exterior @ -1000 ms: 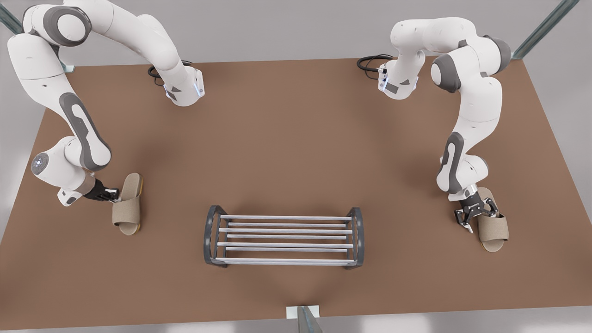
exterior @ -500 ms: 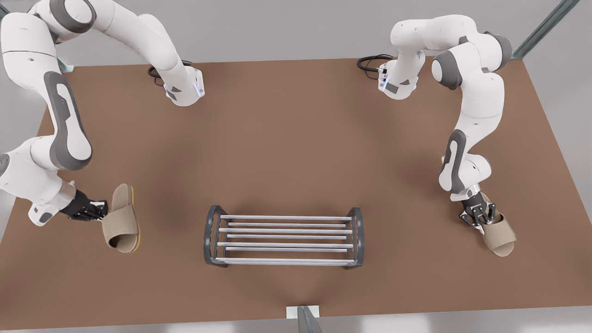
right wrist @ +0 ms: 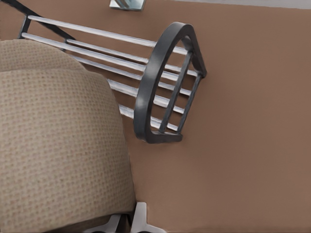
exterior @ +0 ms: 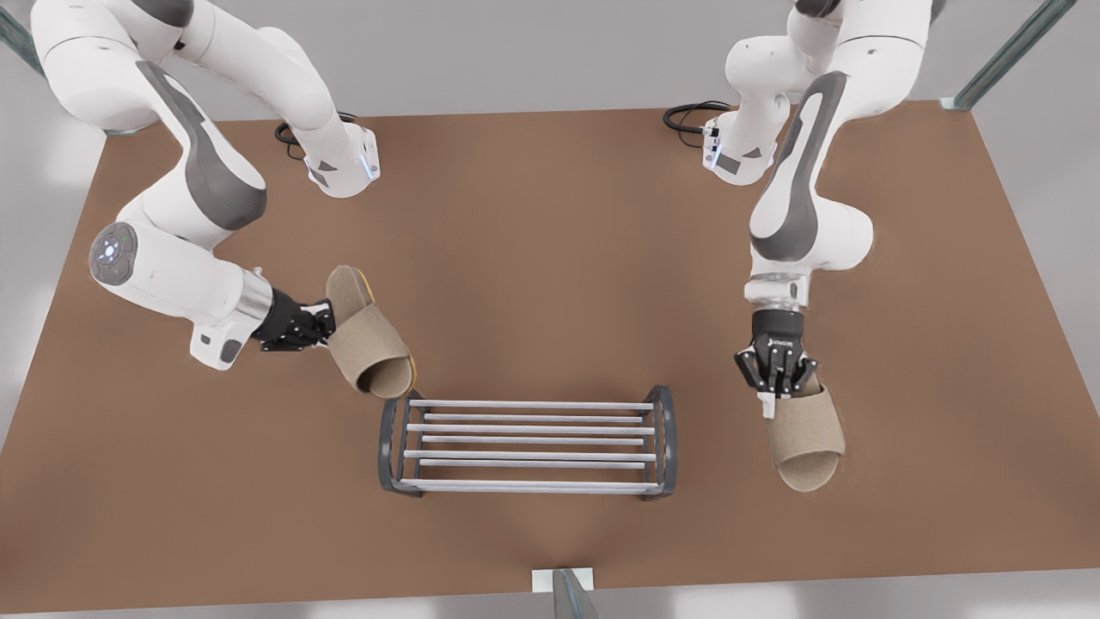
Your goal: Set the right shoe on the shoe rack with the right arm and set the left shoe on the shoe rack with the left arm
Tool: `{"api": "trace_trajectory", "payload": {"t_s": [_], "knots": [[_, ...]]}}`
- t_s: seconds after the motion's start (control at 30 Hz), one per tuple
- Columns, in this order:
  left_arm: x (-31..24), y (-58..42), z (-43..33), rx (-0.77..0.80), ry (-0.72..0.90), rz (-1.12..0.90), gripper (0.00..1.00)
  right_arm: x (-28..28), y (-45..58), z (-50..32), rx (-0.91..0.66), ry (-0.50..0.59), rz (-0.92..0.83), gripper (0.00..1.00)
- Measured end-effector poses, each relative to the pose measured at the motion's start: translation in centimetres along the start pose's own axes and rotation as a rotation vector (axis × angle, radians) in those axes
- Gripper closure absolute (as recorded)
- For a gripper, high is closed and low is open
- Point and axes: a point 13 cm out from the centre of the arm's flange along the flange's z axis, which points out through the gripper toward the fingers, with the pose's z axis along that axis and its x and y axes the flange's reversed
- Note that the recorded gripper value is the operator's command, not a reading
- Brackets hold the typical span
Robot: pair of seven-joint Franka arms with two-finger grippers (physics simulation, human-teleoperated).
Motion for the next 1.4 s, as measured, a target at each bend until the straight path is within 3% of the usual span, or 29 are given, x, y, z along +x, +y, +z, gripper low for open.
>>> {"api": "trace_trajectory", "payload": {"t_s": [0.17,0.27,0.5,0.7,1.2,1.23,1.27,1.4], "knots": [[3.3,-21.8,-5.9,0.287,0.099,-0.058,0.79,-0.4,10.9,1.5,0.02,0.012,0.022,0.79],[5.6,-26.4,-6.6,0.339,0.144,-0.096,0.79,0.1,17.8,2.7,0.047,0.005,0.036,0.79],[13.0,-26.1,-2.9,0.297,0.219,-0.137,0.79,-2.3,11.5,4.0,0.136,-0.029,0.346,0.79],[14.9,-24.2,2.7,0.236,0.17,-0.183,0.79,-2.7,20.0,7.0,0.179,-0.065,0.361,0.79],[17.3,-19.3,8.3,0.134,0.102,-0.215,0.79,-7.8,15.8,8.3,0.303,-0.224,0.462,0.79],[17.3,-19.5,8.3,0.135,0.101,-0.214,0.73,-8.4,15.9,8.4,0.306,-0.238,0.461,0.79],[17.3,-19.5,8.3,0.136,0.099,-0.212,0.0,-8.9,16.3,8.6,0.307,-0.248,0.454,0.79],[17.2,-19.3,8.4,0.139,0.091,-0.197,0.0,-9.6,17.9,10.4,0.328,-0.27,0.416,0.79]]}}
